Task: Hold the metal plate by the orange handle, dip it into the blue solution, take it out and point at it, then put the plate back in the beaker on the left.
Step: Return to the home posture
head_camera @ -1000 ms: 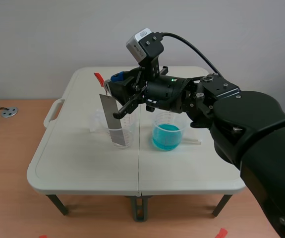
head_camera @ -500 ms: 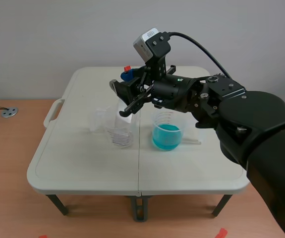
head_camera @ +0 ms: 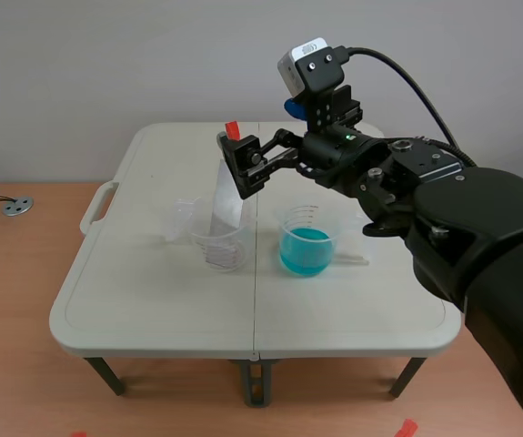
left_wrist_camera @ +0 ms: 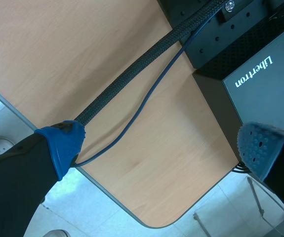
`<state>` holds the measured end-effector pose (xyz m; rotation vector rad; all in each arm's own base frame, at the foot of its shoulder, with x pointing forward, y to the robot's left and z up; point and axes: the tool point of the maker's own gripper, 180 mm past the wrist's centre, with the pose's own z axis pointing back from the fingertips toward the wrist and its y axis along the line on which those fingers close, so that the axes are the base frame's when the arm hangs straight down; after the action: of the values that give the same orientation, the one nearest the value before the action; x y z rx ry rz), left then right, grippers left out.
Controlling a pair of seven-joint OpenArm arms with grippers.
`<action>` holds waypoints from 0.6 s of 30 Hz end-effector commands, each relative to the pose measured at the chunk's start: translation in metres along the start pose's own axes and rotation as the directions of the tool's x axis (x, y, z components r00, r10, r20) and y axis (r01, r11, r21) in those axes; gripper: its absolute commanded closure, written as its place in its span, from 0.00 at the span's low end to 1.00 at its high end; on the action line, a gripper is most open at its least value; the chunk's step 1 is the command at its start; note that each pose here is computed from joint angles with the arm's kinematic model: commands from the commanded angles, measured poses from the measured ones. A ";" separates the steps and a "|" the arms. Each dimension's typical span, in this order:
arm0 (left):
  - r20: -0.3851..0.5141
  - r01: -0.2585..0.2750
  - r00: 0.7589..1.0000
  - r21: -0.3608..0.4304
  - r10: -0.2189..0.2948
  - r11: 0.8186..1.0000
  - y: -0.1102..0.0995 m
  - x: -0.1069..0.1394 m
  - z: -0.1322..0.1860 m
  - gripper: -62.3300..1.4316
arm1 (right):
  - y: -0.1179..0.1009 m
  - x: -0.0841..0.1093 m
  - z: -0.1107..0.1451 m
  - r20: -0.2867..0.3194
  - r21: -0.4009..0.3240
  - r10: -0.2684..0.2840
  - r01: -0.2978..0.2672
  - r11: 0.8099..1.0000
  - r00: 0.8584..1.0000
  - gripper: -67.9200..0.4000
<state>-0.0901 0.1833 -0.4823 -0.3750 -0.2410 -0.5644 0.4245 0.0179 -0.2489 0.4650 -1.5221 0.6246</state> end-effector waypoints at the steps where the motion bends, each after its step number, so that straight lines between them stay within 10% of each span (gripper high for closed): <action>1: 0.017 -0.014 1.000 -0.012 0.014 1.000 -0.006 0.005 -0.002 0.00 | -0.008 0.010 0.001 0.032 -0.005 0.004 -0.004 1.000 0.999 0.02; 10: 0.084 -0.013 0.996 0.010 0.012 1.000 0.003 0.030 -0.012 0.00 | -0.021 -0.005 0.023 0.000 -0.031 -0.015 0.015 0.999 1.000 0.02; 18: 0.325 -0.019 0.945 0.191 -0.045 0.981 0.073 0.110 0.015 0.00 | -0.031 -0.006 0.055 -0.020 -0.044 -0.036 0.035 0.998 0.999 0.02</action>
<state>0.0224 0.1970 -0.4638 -0.2702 -0.5577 -0.4763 0.3991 -0.0431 -0.2715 0.4376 -1.4485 0.5562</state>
